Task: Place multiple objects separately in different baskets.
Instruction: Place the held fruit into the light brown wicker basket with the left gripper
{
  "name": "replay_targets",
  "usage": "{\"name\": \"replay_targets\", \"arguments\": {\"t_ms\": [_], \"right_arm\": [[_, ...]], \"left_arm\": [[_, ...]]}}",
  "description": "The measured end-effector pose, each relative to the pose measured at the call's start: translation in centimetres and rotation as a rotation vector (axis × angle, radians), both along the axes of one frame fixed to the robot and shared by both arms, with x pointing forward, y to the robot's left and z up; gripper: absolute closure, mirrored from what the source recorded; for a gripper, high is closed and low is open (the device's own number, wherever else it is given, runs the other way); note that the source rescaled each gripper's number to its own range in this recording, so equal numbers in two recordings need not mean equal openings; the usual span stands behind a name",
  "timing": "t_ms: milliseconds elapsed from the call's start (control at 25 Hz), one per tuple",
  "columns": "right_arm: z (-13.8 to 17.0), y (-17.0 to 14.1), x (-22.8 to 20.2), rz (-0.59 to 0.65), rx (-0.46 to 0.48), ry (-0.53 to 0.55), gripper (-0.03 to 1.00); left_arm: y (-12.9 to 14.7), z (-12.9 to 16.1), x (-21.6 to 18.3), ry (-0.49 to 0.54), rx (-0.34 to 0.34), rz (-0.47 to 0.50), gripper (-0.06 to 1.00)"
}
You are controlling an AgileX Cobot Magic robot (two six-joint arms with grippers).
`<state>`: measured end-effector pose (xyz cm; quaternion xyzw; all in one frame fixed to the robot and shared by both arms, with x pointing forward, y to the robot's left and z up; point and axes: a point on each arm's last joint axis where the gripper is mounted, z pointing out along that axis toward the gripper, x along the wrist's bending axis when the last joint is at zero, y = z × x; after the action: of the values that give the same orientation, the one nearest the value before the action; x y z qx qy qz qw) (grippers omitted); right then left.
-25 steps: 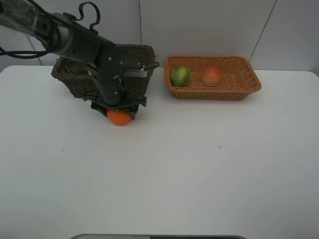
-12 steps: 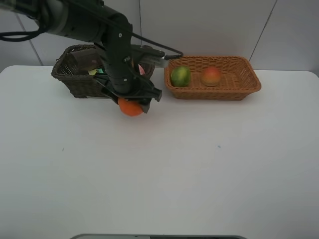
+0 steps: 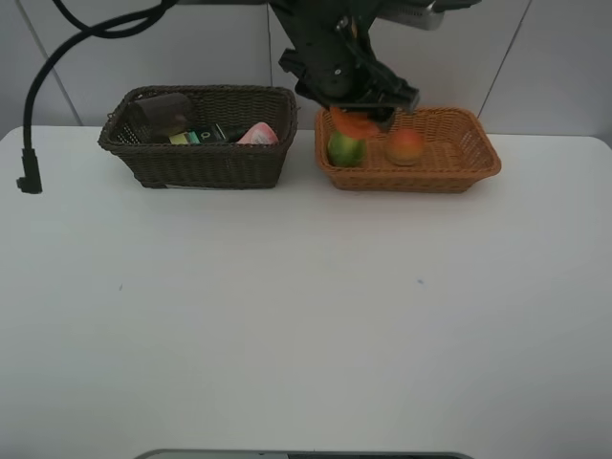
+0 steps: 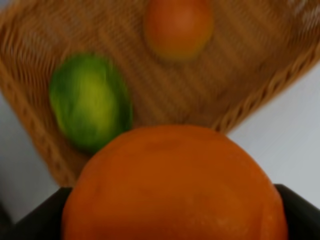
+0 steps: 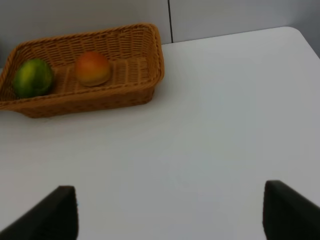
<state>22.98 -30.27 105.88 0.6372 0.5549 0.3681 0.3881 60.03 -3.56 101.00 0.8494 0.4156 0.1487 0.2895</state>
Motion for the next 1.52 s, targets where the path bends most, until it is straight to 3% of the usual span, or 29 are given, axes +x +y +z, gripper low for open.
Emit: {"name": "replay_targets", "arguments": {"t_ms": [200, 360, 640, 840, 1520], "right_arm": [[0.0, 0.0, 0.0, 0.000, 0.001, 0.000, 0.49], [0.0, 0.0, 0.0, 0.000, 0.001, 0.000, 0.49], [0.0, 0.0, 0.0, 0.000, 0.001, 0.000, 0.49], [0.0, 0.0, 0.0, 0.000, 0.001, 0.000, 0.49], [0.0, 0.0, 0.0, 0.000, 0.001, 0.000, 0.49]], "left_arm": [[-1.7, -0.2, 1.4, -0.139, -0.137, -0.028, 0.08], [-2.8, -2.2, 2.4, -0.203, -0.204, -0.046, 0.08], [-4.0, -7.9, 3.4, -0.210, -0.223, -0.061, 0.08], [-4.4, -10.3, 3.7, -0.223, -0.242, -0.068, 0.08], [-3.9, -11.3, 4.5, -0.239, -0.257, -0.055, 0.08]]}}
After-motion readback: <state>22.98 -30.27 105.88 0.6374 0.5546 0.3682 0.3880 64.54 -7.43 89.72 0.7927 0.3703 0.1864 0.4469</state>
